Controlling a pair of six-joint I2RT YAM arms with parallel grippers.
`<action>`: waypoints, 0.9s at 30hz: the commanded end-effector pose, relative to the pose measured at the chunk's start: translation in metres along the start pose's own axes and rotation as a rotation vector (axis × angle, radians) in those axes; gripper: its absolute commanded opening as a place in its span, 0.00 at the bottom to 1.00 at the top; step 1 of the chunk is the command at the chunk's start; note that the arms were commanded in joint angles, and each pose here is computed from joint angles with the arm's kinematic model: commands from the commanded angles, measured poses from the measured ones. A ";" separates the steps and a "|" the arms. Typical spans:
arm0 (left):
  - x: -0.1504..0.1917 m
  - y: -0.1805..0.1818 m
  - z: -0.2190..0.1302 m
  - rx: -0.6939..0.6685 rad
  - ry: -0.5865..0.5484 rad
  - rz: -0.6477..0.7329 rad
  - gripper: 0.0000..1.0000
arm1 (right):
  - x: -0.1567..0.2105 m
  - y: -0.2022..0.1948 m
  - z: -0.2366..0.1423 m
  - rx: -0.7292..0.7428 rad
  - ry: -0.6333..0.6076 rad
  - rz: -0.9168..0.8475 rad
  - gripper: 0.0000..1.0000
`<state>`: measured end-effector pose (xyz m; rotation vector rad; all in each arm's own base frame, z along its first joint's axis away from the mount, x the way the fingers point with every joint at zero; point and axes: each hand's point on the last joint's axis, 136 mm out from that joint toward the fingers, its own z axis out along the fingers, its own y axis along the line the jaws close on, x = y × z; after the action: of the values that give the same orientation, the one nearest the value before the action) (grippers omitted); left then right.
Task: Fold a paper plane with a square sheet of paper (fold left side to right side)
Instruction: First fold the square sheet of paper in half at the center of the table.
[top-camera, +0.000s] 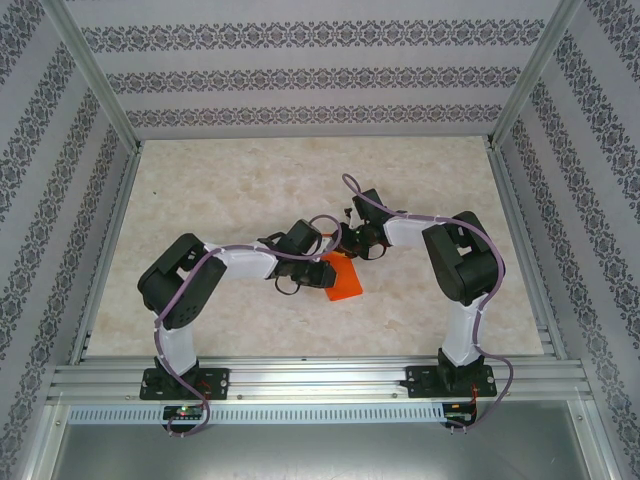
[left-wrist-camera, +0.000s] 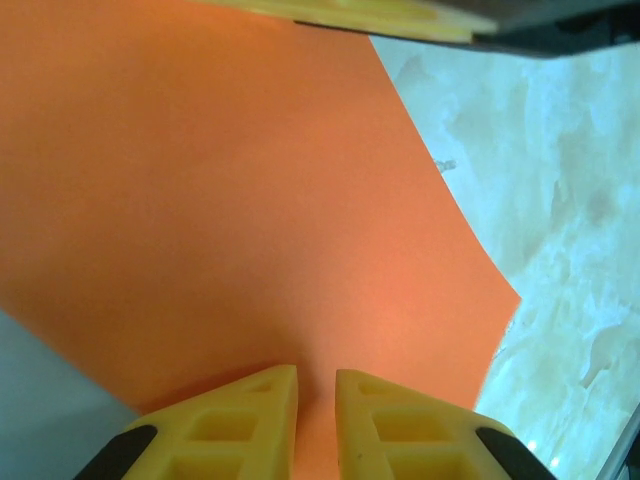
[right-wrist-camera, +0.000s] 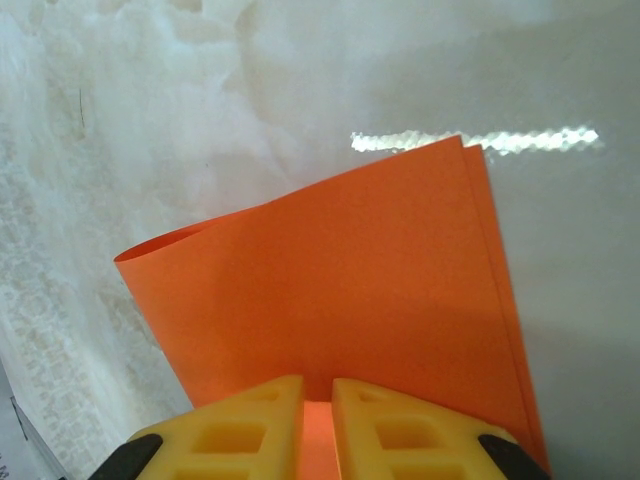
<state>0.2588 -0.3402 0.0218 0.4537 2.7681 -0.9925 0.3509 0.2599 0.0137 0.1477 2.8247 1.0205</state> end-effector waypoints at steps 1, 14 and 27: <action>0.047 -0.002 0.005 -0.005 0.133 -0.003 0.19 | 0.008 -0.039 0.010 0.145 0.009 0.023 0.18; 0.067 -0.016 0.011 0.003 0.164 0.008 0.20 | 0.008 -0.040 0.012 0.142 0.010 0.021 0.18; 0.088 -0.016 0.004 -0.010 0.157 -0.015 0.20 | 0.010 -0.042 0.013 0.137 0.011 0.025 0.18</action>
<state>0.2105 -0.3483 0.0212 0.5157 2.7641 -0.9988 0.3485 0.2600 0.0134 0.1168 2.8296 1.0239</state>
